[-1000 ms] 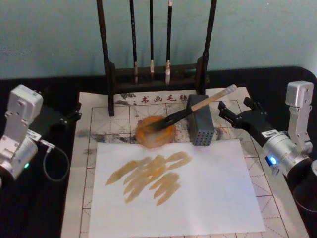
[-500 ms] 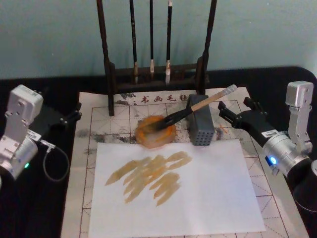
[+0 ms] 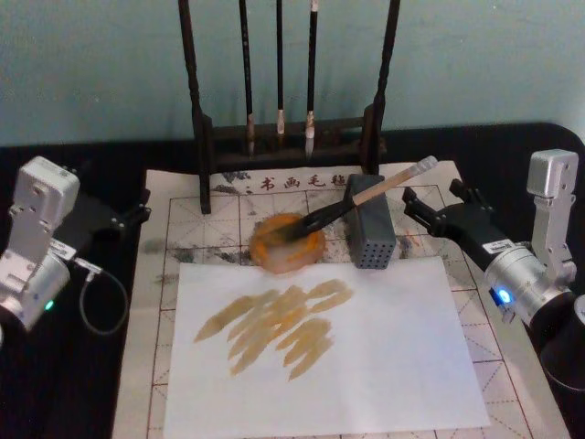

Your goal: Pick up the brush from the inkstone, write on the paper, then place the brush back to its original position.

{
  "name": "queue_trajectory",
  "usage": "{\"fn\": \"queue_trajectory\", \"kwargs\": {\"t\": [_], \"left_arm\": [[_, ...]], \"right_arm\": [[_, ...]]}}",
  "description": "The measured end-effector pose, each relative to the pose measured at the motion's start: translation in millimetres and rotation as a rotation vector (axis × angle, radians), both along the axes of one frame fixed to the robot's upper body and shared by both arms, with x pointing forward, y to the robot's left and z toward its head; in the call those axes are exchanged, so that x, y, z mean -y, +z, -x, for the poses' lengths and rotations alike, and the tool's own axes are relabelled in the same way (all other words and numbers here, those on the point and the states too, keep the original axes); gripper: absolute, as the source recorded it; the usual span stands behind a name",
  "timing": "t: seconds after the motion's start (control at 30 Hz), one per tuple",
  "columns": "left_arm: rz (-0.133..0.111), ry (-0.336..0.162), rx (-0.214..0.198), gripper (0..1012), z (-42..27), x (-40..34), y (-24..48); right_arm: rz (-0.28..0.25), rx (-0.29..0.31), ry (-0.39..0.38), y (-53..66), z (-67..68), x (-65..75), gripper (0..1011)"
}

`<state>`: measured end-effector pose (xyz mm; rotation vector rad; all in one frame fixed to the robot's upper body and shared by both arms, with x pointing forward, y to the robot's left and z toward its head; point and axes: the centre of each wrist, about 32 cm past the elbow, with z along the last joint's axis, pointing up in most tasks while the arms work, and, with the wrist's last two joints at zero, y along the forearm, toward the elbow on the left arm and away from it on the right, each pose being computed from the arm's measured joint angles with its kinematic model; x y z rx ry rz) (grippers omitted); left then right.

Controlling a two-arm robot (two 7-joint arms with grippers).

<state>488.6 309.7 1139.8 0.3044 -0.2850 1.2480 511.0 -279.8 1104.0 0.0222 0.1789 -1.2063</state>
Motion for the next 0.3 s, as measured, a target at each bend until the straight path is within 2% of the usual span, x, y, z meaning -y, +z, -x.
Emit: {"fn": "queue_trajectory", "kwargs": {"t": [0.3], "left_arm": [[0.0, 0.0, 0.0, 1001, 0.0, 0.0, 0.0]], "right_arm": [[0.0, 0.0, 0.0, 0.0, 0.0, 0.0, 1000]]}}
